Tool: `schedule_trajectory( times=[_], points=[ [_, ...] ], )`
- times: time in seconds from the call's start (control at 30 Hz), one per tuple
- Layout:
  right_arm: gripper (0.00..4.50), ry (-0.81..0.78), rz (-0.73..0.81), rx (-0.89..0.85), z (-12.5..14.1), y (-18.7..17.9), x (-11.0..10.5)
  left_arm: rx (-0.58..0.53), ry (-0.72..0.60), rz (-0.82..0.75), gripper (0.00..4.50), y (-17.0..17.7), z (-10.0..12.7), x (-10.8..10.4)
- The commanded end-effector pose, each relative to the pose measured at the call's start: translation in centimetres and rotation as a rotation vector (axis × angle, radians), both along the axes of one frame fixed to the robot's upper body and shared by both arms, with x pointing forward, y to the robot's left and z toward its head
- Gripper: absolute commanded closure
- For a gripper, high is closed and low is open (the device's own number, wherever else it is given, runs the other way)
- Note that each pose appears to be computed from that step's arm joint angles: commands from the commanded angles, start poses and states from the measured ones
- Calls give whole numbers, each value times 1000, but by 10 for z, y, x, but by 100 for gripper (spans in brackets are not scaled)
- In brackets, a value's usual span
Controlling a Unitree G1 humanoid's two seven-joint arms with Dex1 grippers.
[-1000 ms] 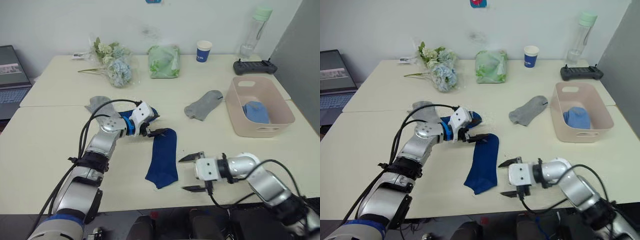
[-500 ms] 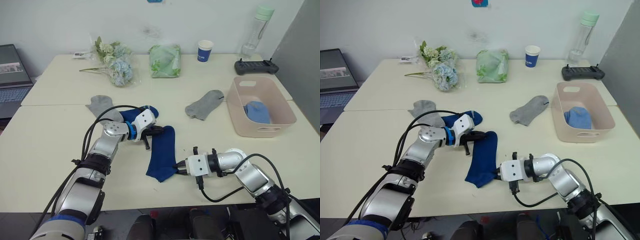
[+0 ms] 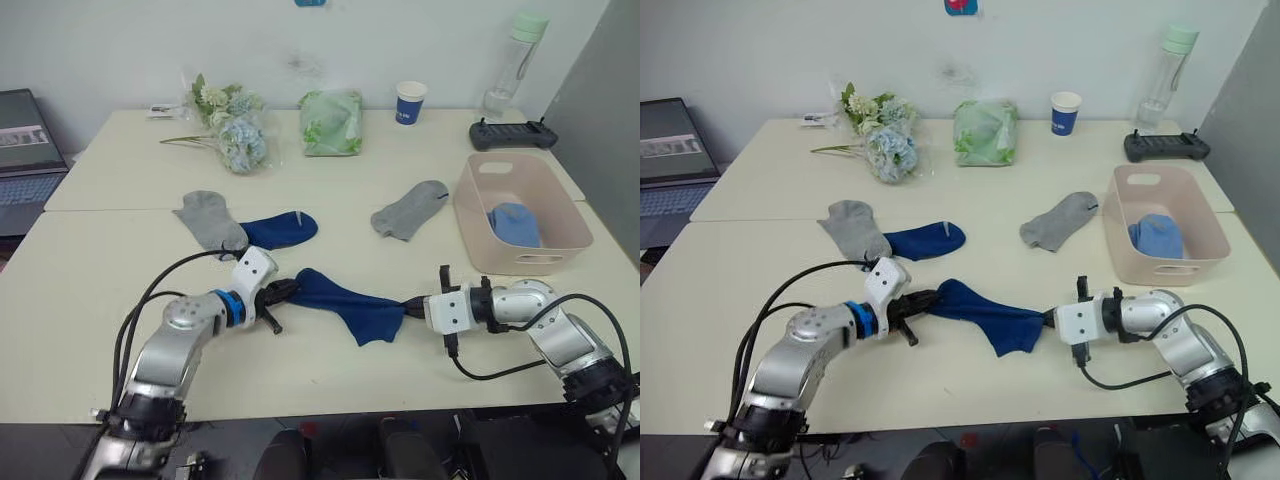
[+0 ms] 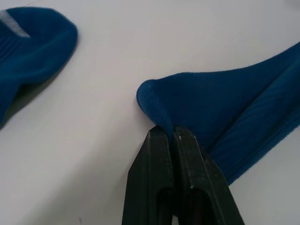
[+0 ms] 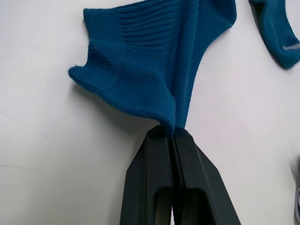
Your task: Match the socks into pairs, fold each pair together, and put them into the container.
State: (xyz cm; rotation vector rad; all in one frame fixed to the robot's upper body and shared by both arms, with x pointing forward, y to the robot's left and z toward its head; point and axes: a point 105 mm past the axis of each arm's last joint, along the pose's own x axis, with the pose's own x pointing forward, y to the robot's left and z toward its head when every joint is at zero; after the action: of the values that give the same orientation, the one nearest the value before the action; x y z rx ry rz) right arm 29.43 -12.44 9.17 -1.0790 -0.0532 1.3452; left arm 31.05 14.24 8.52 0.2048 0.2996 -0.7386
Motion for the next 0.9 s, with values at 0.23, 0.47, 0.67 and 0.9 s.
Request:
schedule_trajectory(
  times=[0.23, 0.47, 0.67, 0.9],
  points=[
    [345, 43, -83, 89, 19, -22, 5, -89, -186, 193, 346, 13, 30, 6],
    [132, 570, -581, 446, 25, -53, -23, -131, -130, -39, 117, 22, 42, 9],
    [132, 926, -698, 551, 19, -16, -60, -75, -84, -233, 2, 15, 47, 20],
    [132, 1081, -759, 507, -8, 20, -67, 98, -39, -373, 2, -4, 27, 51]
  ],
)
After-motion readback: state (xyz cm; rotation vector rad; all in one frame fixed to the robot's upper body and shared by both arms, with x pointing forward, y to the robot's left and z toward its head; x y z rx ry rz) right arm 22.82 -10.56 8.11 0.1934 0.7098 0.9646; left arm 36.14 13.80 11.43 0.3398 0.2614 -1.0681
